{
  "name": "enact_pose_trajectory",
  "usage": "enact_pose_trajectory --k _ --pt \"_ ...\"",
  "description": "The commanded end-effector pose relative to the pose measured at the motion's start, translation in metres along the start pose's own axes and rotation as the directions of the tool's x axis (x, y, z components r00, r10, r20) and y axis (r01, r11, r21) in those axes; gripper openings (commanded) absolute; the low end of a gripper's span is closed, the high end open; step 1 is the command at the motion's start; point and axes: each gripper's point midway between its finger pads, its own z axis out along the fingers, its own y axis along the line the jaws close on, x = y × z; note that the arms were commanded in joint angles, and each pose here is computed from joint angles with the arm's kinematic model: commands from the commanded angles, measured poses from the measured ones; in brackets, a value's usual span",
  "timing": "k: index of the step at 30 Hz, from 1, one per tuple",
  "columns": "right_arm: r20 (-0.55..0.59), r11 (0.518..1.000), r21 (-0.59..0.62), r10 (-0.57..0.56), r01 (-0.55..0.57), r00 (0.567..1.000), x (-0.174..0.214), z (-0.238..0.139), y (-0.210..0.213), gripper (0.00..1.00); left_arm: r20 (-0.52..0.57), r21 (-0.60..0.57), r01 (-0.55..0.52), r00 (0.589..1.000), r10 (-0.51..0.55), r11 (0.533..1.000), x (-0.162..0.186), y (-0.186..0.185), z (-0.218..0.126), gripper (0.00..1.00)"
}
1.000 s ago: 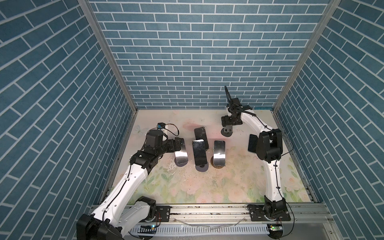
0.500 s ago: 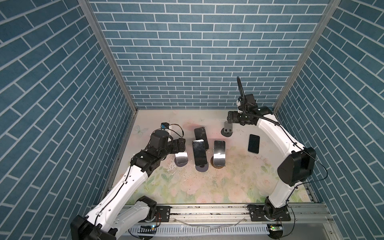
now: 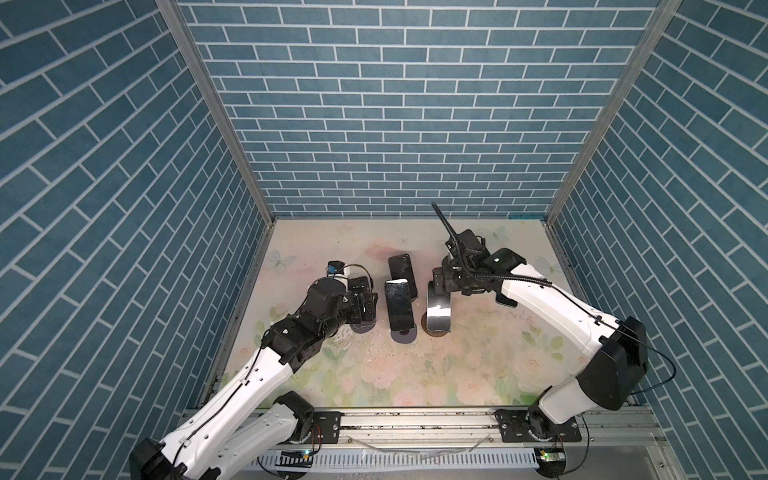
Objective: Remove the phone from the phone stand
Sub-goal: 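Swing the right gripper toward the central phones while the left gripper advances toward them, then close the right gripper on the top of the teal-edged phone on its stand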
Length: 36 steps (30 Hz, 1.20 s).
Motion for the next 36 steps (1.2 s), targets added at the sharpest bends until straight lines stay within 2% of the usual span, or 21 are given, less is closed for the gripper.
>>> enact_pose_trajectory --k 1,10,28,36 --pt "-0.013 0.996 0.082 0.033 -0.032 0.999 0.022 0.005 -0.007 0.99 0.02 -0.02 0.011 1.0 -0.01 1.0 -0.002 0.003 0.001 1.0" --pt "-0.075 0.994 0.106 -0.025 0.032 0.997 0.048 0.03 0.017 0.99 0.017 -0.023 -0.002 1.0 0.002 1.0 -0.007 0.0 0.008 1.0" --pt "-0.145 0.995 0.103 -0.001 0.016 0.989 0.07 0.066 0.023 0.99 0.035 0.013 -0.082 0.996 0.082 0.997 -0.027 -0.02 0.03 1.0" --pt "-0.155 0.993 0.115 0.005 0.013 0.988 0.077 0.075 0.02 0.96 0.036 0.019 -0.094 0.995 0.093 0.995 -0.029 -0.023 0.032 1.0"
